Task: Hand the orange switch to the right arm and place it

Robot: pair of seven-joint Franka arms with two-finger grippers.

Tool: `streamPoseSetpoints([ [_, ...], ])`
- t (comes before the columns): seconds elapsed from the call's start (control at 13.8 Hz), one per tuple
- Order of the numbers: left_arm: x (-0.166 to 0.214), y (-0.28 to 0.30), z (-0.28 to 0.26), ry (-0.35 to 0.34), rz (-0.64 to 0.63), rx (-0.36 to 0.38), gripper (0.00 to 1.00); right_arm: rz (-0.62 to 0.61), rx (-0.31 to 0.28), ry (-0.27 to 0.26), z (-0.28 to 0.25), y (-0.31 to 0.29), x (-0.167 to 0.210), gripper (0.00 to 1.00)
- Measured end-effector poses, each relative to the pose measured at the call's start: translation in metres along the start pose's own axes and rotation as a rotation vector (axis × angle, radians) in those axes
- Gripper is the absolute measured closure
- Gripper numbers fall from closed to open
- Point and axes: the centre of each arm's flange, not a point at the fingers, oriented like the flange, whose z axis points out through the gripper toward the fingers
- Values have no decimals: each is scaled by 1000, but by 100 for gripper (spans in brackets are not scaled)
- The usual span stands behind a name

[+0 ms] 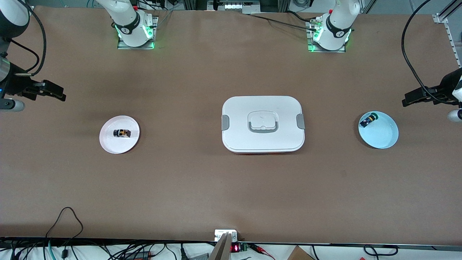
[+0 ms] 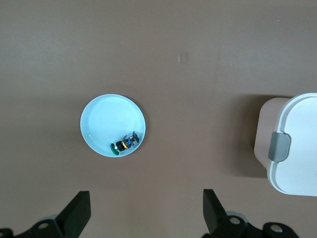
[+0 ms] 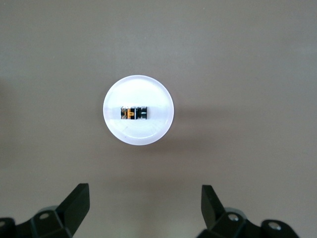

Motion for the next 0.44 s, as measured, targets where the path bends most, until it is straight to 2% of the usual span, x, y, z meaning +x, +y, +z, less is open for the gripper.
streamPoseSetpoints([
  [0.44,0,0,0,0,0,0,0,1,0,16,-1,0,2,0],
])
